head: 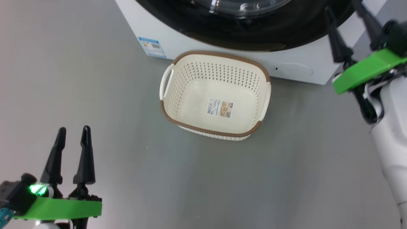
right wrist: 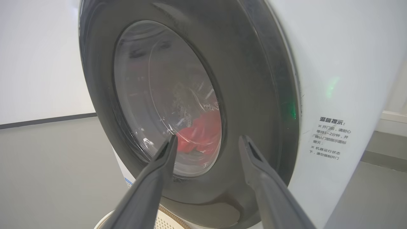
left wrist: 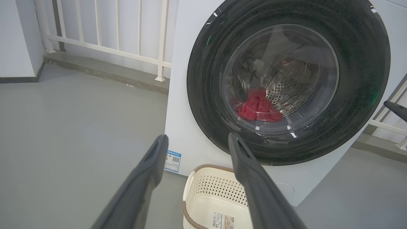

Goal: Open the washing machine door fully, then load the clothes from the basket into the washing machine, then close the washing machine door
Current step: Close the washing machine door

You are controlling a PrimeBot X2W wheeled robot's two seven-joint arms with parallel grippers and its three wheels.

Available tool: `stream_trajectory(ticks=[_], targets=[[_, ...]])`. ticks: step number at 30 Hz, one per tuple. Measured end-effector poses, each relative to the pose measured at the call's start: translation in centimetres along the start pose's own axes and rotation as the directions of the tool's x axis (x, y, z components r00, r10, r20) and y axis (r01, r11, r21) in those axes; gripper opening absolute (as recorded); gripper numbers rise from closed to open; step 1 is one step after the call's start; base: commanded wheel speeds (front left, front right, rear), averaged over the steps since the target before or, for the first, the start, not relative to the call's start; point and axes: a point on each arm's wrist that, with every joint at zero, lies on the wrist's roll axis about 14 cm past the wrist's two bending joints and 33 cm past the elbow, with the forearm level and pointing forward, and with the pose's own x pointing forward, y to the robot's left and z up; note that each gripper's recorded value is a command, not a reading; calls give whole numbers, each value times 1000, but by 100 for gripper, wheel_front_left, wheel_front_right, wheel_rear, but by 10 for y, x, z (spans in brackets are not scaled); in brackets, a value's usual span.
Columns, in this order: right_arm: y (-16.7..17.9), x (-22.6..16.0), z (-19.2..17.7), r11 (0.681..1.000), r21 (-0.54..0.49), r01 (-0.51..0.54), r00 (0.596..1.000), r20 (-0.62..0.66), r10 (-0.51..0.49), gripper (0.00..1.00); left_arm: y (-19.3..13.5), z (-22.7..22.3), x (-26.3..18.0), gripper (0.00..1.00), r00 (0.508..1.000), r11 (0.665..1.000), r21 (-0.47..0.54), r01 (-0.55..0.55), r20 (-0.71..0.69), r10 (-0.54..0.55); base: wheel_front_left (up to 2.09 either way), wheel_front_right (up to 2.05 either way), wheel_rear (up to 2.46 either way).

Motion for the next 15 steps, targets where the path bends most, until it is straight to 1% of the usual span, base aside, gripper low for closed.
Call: stream_trajectory(ticks=[7,15], targets=[[12,-40,13,1000,15,3,1000,14,-3,100,-13,9,-4,100,998,999,1,54,21,-54,0,0,0],[2,-88,30,997,21,68,997,39,-69,100,-33,11,-6,100,992,992,-14,127,27,-127,0,0,0]])
